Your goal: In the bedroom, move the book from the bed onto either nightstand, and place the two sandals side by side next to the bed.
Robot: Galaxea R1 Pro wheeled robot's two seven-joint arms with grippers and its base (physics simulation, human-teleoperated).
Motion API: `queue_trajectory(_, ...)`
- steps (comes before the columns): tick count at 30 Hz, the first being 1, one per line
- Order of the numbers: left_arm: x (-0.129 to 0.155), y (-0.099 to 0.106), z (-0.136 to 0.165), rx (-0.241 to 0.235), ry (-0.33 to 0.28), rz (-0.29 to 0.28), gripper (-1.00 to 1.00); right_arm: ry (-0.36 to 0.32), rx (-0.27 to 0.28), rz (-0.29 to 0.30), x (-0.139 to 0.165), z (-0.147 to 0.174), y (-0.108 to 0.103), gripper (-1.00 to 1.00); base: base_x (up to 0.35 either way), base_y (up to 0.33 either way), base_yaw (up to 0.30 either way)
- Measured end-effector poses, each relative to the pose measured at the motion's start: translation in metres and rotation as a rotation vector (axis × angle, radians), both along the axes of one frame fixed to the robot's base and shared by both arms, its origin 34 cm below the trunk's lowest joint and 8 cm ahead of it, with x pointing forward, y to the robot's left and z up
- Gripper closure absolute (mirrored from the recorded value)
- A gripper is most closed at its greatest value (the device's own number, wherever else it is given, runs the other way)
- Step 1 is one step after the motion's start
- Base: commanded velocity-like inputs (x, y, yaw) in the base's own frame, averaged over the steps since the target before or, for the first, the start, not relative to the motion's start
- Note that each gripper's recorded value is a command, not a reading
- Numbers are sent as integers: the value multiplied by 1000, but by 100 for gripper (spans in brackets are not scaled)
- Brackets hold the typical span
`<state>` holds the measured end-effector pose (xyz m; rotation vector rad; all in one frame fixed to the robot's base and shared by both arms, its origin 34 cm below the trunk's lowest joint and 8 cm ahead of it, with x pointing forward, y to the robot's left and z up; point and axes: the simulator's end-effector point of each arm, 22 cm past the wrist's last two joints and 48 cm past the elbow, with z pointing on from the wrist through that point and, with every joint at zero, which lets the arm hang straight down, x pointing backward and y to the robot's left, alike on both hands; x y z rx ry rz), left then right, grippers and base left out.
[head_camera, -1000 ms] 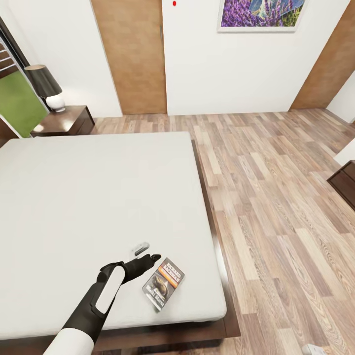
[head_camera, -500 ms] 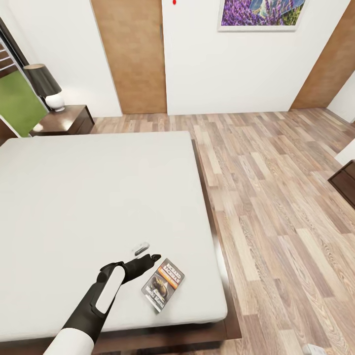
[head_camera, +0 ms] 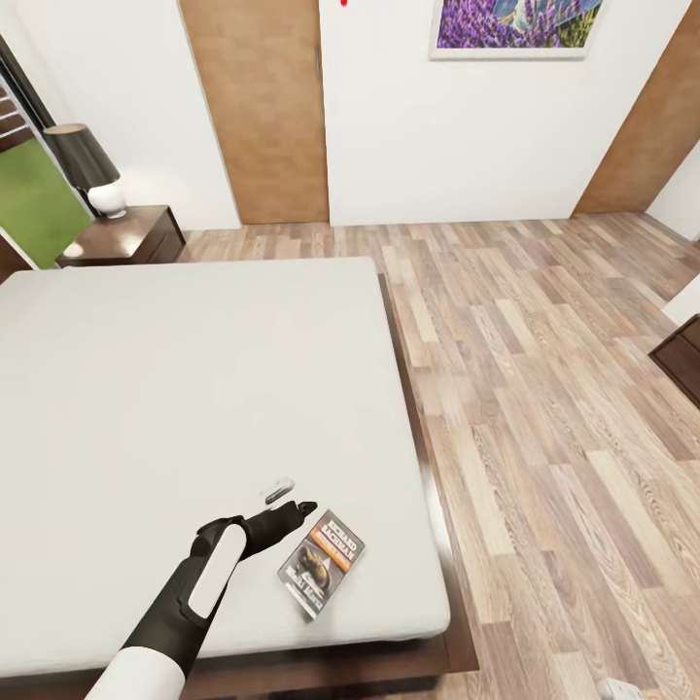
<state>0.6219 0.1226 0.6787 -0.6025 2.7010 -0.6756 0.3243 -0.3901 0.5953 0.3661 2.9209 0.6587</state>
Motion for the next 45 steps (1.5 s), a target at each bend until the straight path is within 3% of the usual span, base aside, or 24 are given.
queue_trajectory(45, 10, 0, -53, 0, -2, 0, -100, -2, 0, 0, 10, -54, 0, -100, 0, 0, 0)
